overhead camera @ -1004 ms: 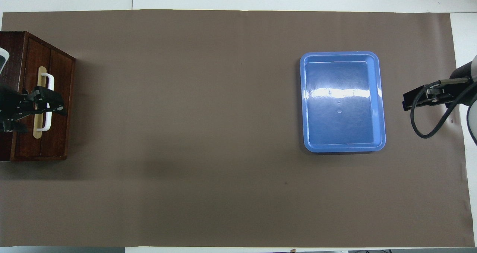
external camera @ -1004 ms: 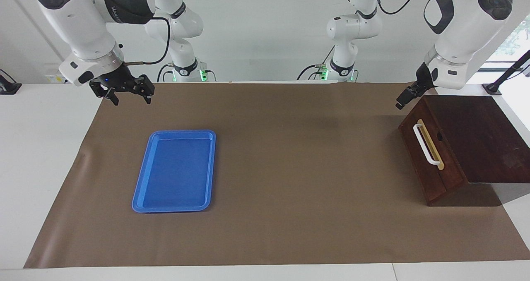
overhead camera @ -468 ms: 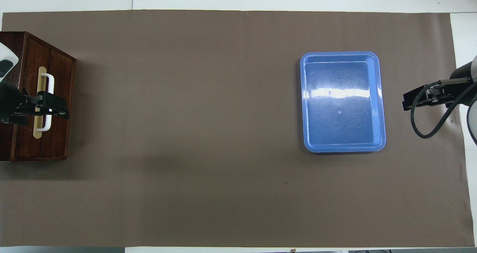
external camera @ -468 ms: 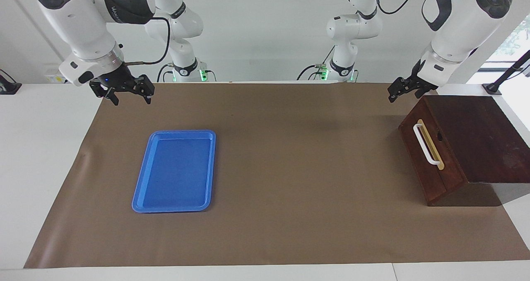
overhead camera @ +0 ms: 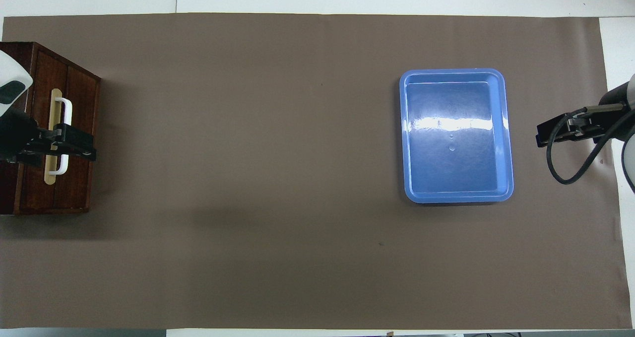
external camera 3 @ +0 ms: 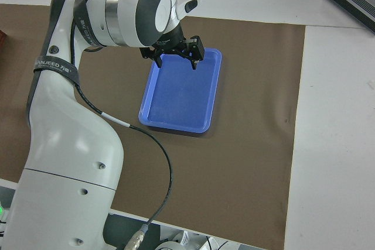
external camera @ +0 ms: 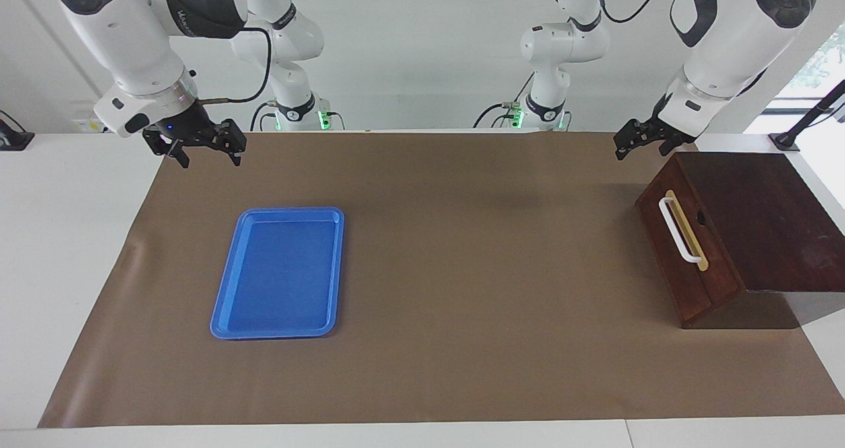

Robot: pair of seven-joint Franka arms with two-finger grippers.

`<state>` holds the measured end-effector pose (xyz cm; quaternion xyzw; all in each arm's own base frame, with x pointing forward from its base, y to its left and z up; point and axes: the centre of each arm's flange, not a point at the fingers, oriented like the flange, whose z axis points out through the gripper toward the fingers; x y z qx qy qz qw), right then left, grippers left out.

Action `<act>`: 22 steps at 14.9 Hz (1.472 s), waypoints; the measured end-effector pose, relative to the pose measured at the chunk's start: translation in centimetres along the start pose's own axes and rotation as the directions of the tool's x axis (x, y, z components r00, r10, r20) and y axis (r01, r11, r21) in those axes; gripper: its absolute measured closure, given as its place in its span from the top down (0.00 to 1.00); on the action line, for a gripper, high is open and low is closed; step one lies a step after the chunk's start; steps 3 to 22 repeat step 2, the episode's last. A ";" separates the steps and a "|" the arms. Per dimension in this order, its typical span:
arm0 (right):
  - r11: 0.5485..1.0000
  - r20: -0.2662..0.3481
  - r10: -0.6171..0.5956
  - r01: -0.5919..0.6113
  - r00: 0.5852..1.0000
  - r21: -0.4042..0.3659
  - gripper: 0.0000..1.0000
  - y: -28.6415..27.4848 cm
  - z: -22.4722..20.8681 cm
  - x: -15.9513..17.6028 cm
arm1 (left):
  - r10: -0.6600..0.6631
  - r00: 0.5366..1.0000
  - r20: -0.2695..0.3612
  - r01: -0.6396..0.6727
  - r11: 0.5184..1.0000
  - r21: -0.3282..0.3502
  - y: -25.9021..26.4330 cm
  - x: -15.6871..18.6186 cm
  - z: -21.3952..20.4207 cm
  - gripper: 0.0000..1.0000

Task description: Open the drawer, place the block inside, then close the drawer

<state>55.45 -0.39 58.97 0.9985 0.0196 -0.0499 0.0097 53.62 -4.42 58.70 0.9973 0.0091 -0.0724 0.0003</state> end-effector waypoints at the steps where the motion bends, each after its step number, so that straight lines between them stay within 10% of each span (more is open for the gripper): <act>1: 1.000 0.000 0.000 0.000 1.000 0.000 1.00 0.0 0.0 0.0 | 0.004 1.000 -0.001 -0.004 1.000 0.000 0.2 0.0 -0.1 1.00; 22: 1.000 0.000 0.000 0.000 1.000 0.000 1.00 0.0 0.0 0.0 | 0.006 1.000 -0.002 -0.006 1.000 0.001 0.3 0.0 -0.1 1.00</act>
